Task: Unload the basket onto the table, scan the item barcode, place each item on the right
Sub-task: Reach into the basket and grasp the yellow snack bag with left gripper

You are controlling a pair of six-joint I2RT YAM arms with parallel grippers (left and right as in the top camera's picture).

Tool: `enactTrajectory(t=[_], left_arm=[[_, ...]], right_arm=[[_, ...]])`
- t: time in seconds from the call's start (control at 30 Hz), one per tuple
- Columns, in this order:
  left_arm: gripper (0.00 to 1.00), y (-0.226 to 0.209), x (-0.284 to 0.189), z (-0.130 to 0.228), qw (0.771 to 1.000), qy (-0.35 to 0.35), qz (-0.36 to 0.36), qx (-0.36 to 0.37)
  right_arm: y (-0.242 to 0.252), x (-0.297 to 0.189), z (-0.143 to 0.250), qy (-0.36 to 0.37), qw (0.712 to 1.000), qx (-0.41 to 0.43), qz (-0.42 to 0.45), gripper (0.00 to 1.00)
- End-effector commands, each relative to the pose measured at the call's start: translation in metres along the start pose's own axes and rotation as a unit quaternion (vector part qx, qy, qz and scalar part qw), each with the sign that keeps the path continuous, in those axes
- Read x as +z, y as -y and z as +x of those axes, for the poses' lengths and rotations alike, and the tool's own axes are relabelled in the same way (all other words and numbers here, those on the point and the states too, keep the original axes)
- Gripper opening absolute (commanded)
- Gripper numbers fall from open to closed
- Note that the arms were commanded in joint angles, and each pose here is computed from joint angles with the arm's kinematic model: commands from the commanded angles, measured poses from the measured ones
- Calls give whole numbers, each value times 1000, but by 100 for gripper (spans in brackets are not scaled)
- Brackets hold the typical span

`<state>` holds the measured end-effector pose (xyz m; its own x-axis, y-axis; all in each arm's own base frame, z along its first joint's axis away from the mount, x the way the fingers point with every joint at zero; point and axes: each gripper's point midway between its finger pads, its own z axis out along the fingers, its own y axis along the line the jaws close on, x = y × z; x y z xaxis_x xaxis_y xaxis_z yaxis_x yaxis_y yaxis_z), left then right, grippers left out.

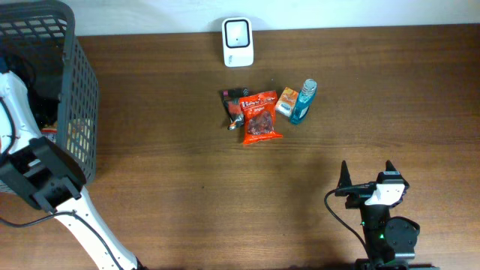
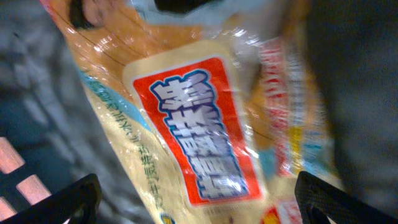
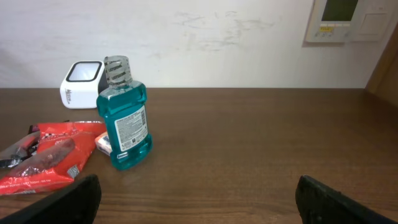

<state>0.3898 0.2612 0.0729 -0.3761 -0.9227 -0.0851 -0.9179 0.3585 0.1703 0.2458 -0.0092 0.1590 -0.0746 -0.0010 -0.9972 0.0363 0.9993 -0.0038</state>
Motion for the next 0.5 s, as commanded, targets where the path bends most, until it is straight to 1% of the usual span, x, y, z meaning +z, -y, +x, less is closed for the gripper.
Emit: enactTrajectory(t=[0.0, 0.1, 0.13, 0.17, 0.23, 0.27, 0.3, 0.33, 0.37, 0.43, 0.47], left_arm=[[99, 7, 22, 11, 999, -31, 18, 2], [99, 14, 50, 14, 999, -33, 24, 2], [98, 16, 63, 15, 999, -32, 25, 2], [92, 17, 68, 16, 999, -32, 26, 2], [64, 17, 80, 20, 999, -34, 24, 3], [46, 16, 81, 21, 999, -36, 22, 3], [30, 17, 81, 20, 999, -34, 23, 3], [24, 17, 79, 19, 999, -33, 25, 2], [15, 17, 74, 18, 999, -31, 26, 2], [0, 18, 56, 12, 999, -19, 36, 0], [0, 18, 39, 5, 999, -5, 47, -3]], right_arm=[[3, 0, 3, -2, 1000, 1, 7, 98], [3, 0, 3, -2, 1000, 1, 7, 98], [3, 0, 3, -2, 1000, 1, 7, 98], [3, 0, 3, -2, 1000, 1, 7, 98], [3, 0, 3, -2, 1000, 1, 7, 98], [3, 0, 3, -2, 1000, 1, 7, 98], [3, 0, 3, -2, 1000, 1, 7, 98], [3, 0, 3, -2, 1000, 1, 7, 98], [3, 0, 3, -2, 1000, 1, 7, 98], [3, 0, 3, -2, 1000, 1, 7, 98], [3, 0, 3, -2, 1000, 1, 7, 98]])
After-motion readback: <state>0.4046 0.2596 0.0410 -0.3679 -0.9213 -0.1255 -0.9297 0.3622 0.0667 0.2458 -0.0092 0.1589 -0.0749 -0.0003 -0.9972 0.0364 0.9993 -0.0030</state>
